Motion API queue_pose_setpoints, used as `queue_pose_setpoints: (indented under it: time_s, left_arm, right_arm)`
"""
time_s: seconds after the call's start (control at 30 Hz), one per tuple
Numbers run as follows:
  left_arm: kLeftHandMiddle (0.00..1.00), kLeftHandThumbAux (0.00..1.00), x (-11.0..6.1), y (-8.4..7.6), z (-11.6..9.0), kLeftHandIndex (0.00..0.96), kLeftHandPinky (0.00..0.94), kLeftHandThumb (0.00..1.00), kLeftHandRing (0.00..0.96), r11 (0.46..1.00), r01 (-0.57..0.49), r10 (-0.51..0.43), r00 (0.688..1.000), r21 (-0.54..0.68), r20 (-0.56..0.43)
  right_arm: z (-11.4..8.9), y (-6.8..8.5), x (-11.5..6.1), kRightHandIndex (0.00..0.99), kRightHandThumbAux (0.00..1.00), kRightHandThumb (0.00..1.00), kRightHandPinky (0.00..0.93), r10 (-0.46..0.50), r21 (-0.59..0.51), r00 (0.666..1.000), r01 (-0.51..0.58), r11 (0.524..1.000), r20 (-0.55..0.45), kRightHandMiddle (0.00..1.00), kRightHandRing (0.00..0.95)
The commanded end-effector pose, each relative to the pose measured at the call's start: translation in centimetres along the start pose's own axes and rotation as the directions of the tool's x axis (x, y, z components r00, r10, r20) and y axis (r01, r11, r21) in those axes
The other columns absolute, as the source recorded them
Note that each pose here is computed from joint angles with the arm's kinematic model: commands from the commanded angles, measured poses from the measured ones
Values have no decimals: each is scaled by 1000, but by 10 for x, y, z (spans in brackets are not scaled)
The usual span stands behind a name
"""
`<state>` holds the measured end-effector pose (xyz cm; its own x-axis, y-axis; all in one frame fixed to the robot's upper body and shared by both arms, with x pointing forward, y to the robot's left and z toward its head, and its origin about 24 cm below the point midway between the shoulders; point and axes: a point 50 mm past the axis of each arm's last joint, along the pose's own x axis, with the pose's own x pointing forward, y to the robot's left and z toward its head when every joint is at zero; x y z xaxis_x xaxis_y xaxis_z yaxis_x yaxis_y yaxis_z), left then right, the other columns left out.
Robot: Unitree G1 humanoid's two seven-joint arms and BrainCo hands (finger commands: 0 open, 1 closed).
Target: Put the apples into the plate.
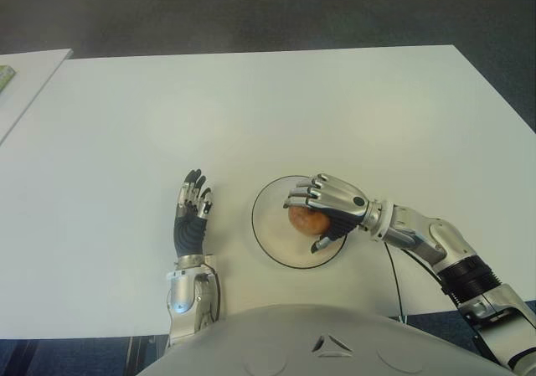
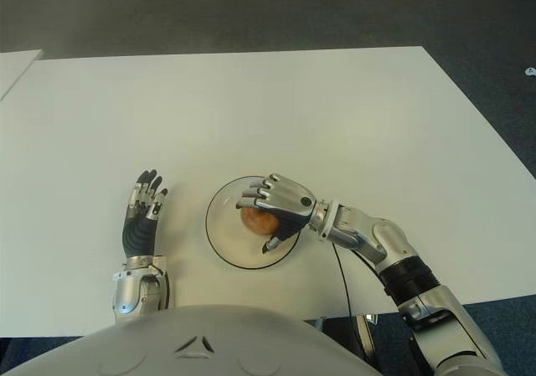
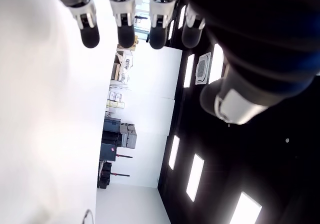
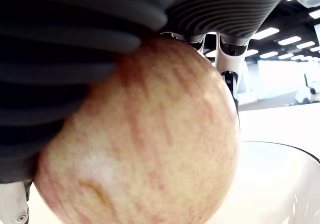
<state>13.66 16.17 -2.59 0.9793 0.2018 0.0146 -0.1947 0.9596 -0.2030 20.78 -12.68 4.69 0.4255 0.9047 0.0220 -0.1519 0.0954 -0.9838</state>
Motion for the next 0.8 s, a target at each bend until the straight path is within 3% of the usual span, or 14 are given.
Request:
queue_pose_setpoints:
  time_s: [0.03,0.13,0.27,0.43,0.8]
  left_arm:
    - [74,597,0,-5,-31,77,62,111,49,997,-61,53,986,-46,-158]
    - [76,602,-1,-6,-31,79,68,118,53,997,-65,57,987,-50,-149]
    - [79,603,0,-6,-32,81,73,120,58,996,-63,54,987,-59,-151]
    - [83,607,-1,-17,-29,84,90,131,66,997,-57,49,989,-55,-138]
    - [89,638,-1,-14,-24,95,102,141,77,999,-54,54,992,2,-117]
  right_arm:
    - [0,0,3,320,564,331,278,-20,24,1000,20,1000,4,366,328]
    - [0,-1,3,252,532,218,189,-7,32,1000,7,999,-3,267,226]
    - [0,-3,3,169,521,160,117,44,34,999,-43,998,-10,184,147]
    - [0,-6,3,93,516,128,43,96,37,995,-95,995,-17,106,72]
    - [1,-11,5,43,493,97,0,134,44,991,-133,990,-29,40,3]
